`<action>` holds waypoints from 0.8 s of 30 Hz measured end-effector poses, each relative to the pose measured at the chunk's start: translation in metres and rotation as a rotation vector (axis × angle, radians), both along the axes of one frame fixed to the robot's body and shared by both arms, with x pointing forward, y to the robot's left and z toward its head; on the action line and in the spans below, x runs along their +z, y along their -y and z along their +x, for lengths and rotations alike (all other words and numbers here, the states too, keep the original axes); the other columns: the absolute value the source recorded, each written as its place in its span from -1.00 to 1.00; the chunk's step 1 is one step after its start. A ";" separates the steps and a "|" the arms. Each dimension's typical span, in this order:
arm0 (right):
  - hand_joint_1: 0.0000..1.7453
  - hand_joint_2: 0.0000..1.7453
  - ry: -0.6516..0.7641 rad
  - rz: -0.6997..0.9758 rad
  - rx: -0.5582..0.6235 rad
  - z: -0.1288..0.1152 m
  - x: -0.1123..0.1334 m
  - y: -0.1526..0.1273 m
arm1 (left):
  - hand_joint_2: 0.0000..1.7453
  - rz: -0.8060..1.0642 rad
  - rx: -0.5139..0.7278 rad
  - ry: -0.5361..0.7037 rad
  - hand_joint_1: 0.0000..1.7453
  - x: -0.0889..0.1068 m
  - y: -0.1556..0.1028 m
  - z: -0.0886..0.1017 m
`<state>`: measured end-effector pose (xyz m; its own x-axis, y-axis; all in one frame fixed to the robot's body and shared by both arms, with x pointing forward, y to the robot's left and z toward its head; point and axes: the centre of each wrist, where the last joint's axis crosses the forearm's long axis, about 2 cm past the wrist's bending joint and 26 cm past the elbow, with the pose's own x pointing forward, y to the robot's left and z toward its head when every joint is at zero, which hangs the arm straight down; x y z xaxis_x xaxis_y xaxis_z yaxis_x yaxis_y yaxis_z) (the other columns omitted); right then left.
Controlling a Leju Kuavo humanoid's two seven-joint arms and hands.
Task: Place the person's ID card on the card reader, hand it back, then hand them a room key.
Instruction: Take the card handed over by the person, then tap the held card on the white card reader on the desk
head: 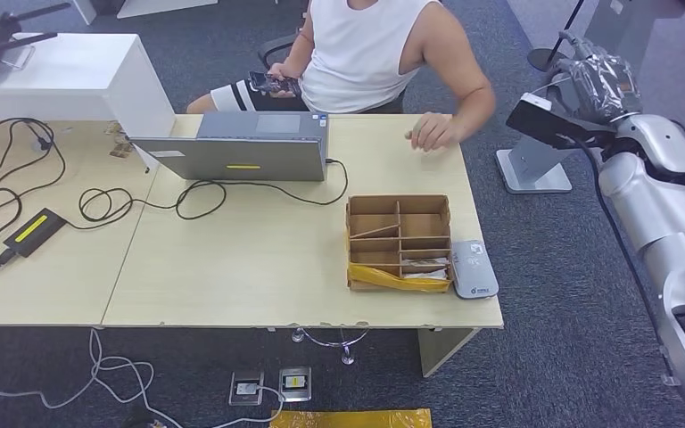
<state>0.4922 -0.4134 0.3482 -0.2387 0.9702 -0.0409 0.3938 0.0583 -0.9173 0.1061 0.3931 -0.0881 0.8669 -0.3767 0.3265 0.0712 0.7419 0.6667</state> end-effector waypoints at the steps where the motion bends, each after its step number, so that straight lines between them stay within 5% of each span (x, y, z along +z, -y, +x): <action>1: 1.00 1.00 -0.001 0.012 0.004 0.000 0.000 0.000 | -1.00 0.001 0.002 -0.001 -1.00 0.000 0.000 -0.001; 7: 1.00 1.00 -0.127 0.227 0.070 -0.005 -0.016 0.005 | -1.00 0.003 0.017 -0.005 -1.00 -0.001 0.000 -0.006; 12: 1.00 1.00 -0.275 0.374 0.037 -0.029 -0.055 0.018 | -1.00 0.007 0.021 -0.014 -1.00 -0.002 -0.003 -0.011; 24: 1.00 1.00 -0.420 0.374 -0.004 -0.094 -0.119 0.044 | -1.00 0.019 0.024 -0.023 -1.00 -0.001 -0.009 -0.014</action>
